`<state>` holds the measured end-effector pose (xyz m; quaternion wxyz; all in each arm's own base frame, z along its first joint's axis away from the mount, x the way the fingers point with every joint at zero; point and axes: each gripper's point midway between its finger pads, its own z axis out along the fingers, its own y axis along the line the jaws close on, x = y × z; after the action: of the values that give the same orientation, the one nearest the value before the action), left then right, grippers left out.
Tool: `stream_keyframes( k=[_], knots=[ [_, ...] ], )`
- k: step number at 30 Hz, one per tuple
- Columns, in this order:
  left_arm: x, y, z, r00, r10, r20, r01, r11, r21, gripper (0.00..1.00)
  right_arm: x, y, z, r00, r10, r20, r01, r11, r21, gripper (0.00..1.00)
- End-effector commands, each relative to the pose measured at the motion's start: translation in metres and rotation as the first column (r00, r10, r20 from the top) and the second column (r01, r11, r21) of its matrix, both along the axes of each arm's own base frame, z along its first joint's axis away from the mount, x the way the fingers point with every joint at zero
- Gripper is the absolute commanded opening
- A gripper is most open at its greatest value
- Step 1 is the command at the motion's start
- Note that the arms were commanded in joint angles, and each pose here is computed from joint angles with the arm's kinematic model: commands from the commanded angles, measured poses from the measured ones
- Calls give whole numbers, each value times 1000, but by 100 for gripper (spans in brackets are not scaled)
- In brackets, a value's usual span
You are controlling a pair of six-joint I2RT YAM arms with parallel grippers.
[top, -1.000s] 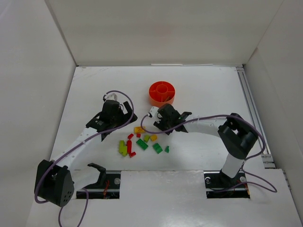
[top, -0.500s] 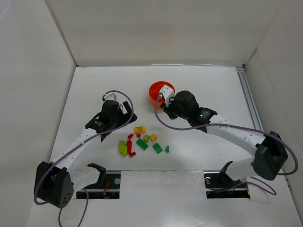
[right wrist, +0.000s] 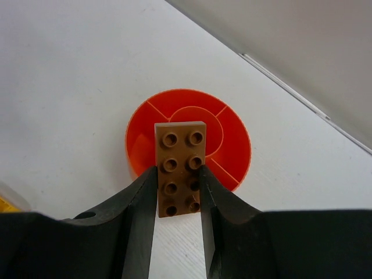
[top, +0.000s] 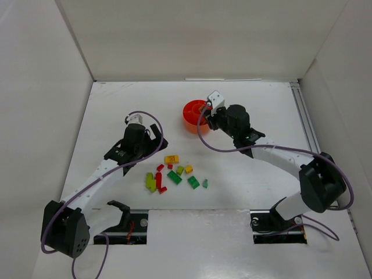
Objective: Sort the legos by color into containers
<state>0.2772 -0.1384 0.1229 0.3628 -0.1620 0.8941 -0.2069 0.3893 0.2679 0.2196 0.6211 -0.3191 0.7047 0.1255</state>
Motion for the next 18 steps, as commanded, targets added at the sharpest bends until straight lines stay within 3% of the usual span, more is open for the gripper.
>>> stream_keyframes(
  k=[1,18],
  knots=[
    [9,-3,16,998,-7,68,7,1000,-5,99,9,16,30,990,40,139,-55,993,108,21],
    [11,-1,22,996,-5,89,5,1000,-1,99,37,17,-14,993,-65,96,46,980,191,27]
  ],
)
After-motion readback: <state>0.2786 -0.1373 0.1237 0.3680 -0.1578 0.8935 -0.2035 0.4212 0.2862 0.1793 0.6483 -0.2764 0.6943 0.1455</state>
